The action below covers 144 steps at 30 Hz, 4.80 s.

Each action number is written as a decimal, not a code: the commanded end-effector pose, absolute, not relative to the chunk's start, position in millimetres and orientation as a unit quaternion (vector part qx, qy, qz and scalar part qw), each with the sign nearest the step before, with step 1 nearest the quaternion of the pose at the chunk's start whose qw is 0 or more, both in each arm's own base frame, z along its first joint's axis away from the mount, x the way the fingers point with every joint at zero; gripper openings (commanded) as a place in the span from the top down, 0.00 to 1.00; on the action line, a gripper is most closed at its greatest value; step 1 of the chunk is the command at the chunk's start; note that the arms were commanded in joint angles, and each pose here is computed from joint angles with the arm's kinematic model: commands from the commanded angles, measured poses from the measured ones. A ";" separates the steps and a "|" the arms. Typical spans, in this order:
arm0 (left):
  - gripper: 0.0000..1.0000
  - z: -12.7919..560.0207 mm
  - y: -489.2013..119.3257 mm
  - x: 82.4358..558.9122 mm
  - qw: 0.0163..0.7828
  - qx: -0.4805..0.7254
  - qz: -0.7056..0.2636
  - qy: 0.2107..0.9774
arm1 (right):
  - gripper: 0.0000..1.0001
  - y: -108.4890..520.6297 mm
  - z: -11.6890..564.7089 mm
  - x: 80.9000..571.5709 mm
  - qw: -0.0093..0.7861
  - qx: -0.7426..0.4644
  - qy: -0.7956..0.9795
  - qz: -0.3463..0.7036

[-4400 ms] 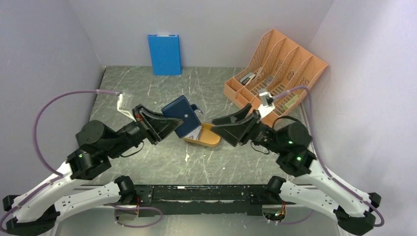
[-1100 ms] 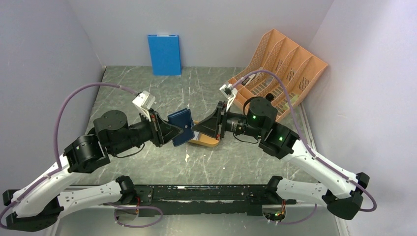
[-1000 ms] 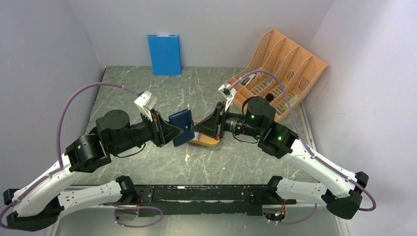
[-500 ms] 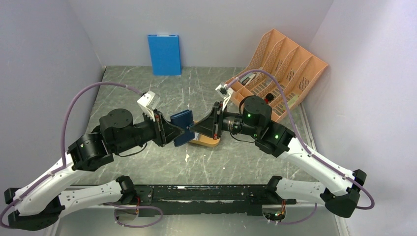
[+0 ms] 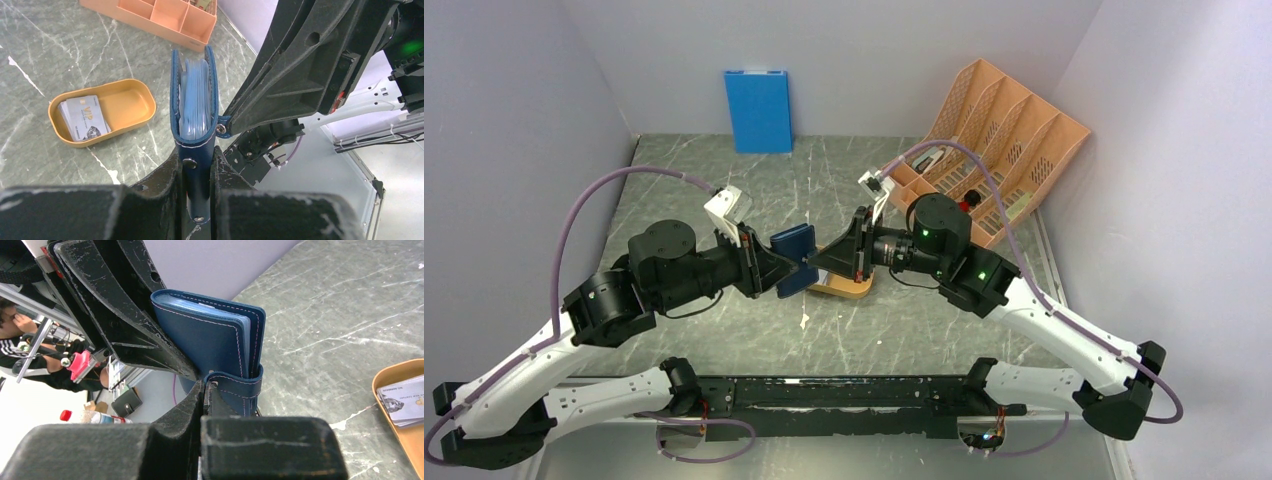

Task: Put the credit cards into the card holder
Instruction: Close the card holder.

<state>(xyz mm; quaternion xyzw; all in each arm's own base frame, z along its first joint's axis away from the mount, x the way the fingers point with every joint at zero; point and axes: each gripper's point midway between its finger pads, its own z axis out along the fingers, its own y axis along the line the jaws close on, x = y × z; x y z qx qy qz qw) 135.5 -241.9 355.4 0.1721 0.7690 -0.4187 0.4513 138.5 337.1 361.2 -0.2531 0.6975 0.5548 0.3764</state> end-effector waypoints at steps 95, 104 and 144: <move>0.95 367.4 -278.0 119.1 0.405 0.209 -0.488 0.744 | 1.00 377.3 364.8 152.7 0.367 -0.195 0.701 0.579; 0.95 384.7 -285.6 106.8 0.394 0.220 -0.532 0.716 | 1.00 392.4 350.4 153.0 0.349 -0.199 0.716 0.571; 0.95 380.7 -232.3 78.1 0.462 0.165 -0.617 0.616 | 0.16 301.9 357.8 72.6 0.385 -0.255 0.614 0.640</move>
